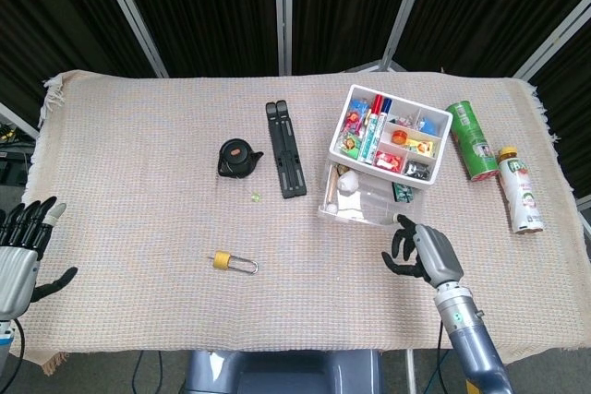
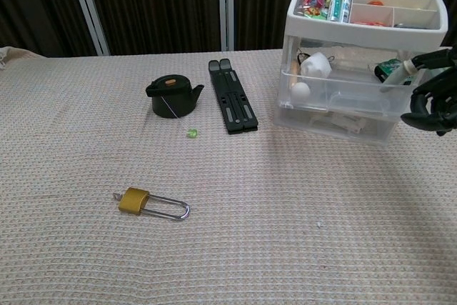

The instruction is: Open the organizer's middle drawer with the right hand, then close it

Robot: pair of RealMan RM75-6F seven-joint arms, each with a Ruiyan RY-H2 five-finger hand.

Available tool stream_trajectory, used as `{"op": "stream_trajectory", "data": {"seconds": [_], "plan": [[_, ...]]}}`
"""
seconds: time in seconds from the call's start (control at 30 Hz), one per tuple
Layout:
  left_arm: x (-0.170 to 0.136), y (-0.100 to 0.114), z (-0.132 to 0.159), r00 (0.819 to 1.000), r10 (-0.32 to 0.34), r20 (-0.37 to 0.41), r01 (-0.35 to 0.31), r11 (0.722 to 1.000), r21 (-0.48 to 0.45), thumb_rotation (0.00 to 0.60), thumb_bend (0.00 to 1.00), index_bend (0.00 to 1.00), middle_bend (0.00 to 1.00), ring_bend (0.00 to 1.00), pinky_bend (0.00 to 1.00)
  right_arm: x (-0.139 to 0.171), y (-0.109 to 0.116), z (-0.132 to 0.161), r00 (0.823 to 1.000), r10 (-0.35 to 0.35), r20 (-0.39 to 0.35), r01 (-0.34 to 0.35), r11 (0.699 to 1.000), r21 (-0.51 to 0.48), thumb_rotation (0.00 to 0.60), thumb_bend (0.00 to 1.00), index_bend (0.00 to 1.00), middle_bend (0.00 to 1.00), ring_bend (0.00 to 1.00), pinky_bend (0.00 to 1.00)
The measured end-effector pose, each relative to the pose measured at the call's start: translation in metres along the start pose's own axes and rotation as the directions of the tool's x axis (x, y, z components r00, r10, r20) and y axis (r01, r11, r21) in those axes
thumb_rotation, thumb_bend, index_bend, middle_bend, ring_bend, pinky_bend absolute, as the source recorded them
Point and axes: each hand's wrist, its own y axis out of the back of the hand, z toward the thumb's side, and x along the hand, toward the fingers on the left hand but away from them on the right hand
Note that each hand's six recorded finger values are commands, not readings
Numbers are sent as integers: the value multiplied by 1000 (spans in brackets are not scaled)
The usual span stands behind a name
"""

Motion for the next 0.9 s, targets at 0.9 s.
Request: {"op": "stream_trajectory", "data": {"seconds": [0.9], "plan": [[0, -1, 0, 1000, -3, -4, 3, 1000, -2, 600, 198, 0, 0, 0, 0, 13, -6, 13, 997, 28, -74, -29, 1000, -11, 600, 211, 194, 590, 633, 481]]}}
